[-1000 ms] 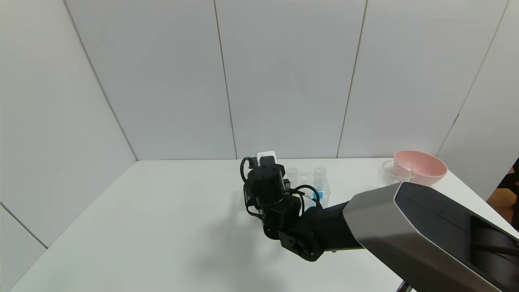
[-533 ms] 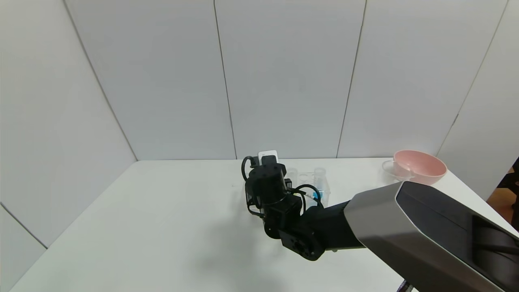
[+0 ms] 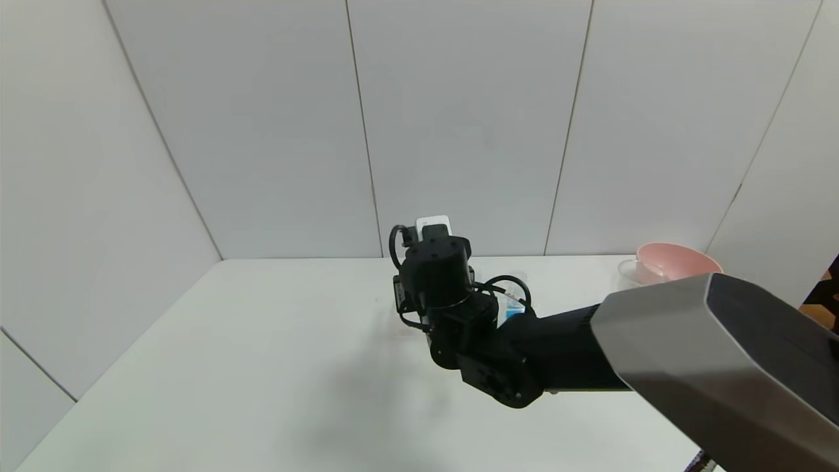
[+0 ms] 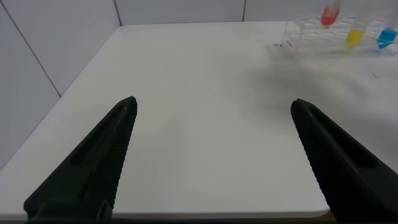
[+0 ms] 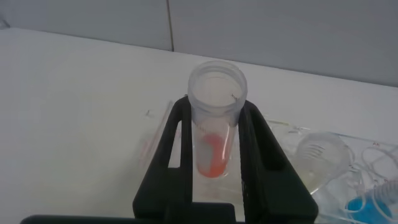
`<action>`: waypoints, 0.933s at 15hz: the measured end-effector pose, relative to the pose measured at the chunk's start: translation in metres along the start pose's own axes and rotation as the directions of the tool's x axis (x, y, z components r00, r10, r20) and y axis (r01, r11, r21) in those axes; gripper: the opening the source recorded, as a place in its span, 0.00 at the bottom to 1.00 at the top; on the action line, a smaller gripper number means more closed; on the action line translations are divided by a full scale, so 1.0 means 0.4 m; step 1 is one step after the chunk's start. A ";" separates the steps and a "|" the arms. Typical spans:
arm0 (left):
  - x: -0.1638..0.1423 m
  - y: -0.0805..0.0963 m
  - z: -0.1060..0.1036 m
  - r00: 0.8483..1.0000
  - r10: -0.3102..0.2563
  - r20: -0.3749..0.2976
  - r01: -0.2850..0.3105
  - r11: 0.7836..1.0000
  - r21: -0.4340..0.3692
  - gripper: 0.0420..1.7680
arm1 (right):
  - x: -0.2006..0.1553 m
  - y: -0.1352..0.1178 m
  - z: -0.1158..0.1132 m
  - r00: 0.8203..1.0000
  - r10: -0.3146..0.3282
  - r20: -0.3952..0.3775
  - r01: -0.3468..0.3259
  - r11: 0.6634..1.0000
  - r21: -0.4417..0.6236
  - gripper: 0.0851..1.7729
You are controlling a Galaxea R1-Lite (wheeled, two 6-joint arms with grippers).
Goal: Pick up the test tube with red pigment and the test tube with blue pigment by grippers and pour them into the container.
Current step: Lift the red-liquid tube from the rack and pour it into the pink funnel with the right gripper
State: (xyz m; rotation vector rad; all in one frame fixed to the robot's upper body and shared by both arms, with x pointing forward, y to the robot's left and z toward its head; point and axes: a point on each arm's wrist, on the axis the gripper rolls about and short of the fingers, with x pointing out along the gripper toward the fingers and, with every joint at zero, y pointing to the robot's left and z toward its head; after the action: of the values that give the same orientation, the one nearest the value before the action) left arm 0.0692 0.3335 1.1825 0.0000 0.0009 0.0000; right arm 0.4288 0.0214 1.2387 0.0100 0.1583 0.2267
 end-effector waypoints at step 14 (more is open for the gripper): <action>0.000 0.000 0.000 1.000 0.000 0.000 0.000 1.000 0.000 1.00 | -0.076 -0.024 0.070 0.999 0.030 0.019 -0.030 0.999 -0.014 0.25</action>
State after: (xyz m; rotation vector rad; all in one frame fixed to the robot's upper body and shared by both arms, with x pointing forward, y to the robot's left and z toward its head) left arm 0.0692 0.3335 1.1825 0.0000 0.0009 0.0000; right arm 0.4062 0.0053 1.2709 0.0013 0.1377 0.2574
